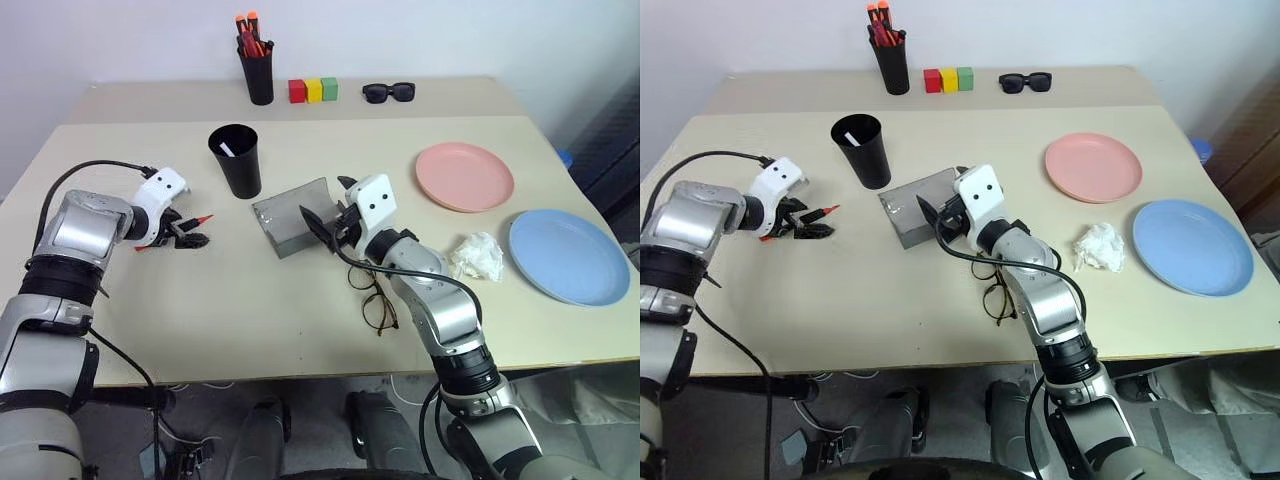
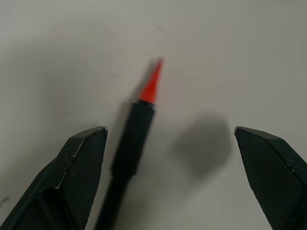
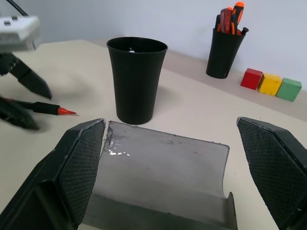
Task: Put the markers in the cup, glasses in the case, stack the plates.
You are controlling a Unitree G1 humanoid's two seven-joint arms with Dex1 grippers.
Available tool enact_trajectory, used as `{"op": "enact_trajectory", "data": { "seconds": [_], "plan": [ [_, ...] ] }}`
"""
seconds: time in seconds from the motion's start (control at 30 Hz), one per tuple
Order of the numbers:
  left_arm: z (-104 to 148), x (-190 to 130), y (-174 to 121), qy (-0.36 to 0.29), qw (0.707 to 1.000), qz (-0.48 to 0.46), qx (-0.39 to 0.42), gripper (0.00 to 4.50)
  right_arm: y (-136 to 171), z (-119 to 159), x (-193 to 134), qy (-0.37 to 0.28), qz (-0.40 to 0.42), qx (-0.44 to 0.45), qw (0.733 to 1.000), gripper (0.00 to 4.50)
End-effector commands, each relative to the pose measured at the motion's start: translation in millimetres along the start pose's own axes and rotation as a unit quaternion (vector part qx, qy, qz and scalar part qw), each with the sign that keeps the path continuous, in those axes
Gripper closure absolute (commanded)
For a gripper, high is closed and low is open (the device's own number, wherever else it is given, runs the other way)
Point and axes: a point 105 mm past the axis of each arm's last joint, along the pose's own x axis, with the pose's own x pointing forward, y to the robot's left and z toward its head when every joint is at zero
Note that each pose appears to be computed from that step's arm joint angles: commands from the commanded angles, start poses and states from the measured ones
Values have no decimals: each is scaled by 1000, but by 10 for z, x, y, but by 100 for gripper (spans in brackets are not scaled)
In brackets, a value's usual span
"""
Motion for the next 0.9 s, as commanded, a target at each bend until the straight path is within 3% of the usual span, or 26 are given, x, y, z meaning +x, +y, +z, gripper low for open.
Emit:
{"op": "enact_trajectory", "data": {
  "seconds": [0.03, 0.1, 0.33, 0.47, 0.6, 0.7, 0.8, 0.9],
  "plan": [
    [-7, -16, 88, 28, 999, 10, 13, 13, -34, 146, -42, -29, -12, -10, 999, 0],
    [-1, -3, 89, 28, 1000, 2, 9, 90, -45, 137, -61, -27, -16, -11, 999, 0],
    [-9, 15, 88, 16, 1000, -5, -1, 427, -49, 113, -97, -23, -21, -9, 999, 0],
    [78, -71, 209, -29, 998, 35, -39, 442, 10, 90, -101, -16, 0, -6, 1000, 0],
    [412, -302, 459, -166, 970, 103, -141, 442, 130, 42, -130, -4, 48, -3, 999, 0],
    [717, -597, 654, -310, 920, 168, -171, 442, 202, 28, -150, 0, 77, -4, 997, 0],
    [1023, -976, 791, -438, 842, 279, -150, 442, 239, 24, -152, 0, 91, -4, 996, 0],
    [1325, -1194, 736, -514, 781, 321, -152, 442, 265, 22, -137, 0, 98, -4, 995, 0]
  ]
}}
